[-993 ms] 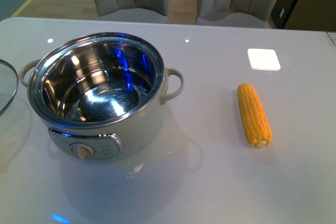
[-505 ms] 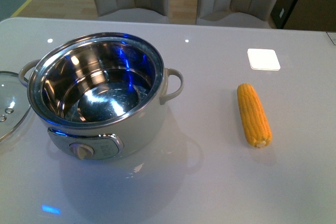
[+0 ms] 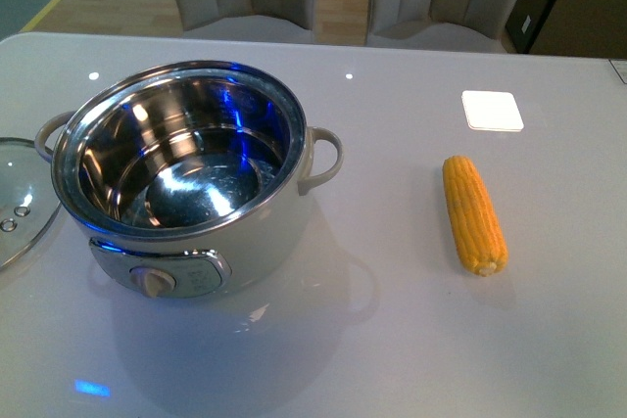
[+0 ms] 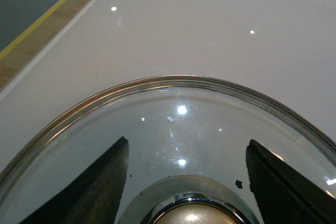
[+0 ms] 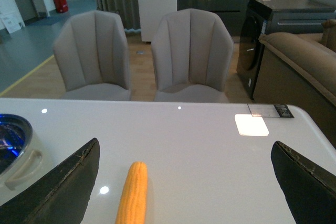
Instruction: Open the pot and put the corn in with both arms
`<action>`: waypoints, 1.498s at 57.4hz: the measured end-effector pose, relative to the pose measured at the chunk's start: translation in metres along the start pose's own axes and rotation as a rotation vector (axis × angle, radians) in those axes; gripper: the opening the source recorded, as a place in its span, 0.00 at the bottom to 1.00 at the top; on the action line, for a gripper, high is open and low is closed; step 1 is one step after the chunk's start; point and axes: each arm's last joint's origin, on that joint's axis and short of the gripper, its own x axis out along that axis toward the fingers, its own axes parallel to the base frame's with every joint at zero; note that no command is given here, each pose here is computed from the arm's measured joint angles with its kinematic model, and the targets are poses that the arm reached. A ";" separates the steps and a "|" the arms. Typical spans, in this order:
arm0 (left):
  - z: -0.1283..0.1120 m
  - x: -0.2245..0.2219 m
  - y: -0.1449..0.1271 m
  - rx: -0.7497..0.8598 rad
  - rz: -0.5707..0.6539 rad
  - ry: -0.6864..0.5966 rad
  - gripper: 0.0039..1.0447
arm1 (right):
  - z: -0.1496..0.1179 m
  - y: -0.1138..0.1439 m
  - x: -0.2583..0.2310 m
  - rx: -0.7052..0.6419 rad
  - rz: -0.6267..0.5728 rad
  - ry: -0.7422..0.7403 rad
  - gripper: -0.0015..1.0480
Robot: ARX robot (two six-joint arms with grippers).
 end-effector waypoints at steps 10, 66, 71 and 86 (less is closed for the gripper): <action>0.010 -0.001 0.001 -0.002 0.006 -0.015 0.92 | 0.000 0.000 0.000 0.000 0.000 0.000 0.92; 0.156 -0.196 -0.040 -0.042 -0.111 -0.268 0.93 | 0.000 0.000 0.000 0.000 0.000 0.000 0.92; 0.156 -0.214 -0.048 -0.040 -0.111 -0.271 0.93 | 0.000 0.000 0.000 0.000 0.000 0.000 0.92; 0.137 -0.265 -0.076 -0.051 -0.160 -0.219 0.93 | 0.000 0.000 0.000 0.000 0.000 0.000 0.92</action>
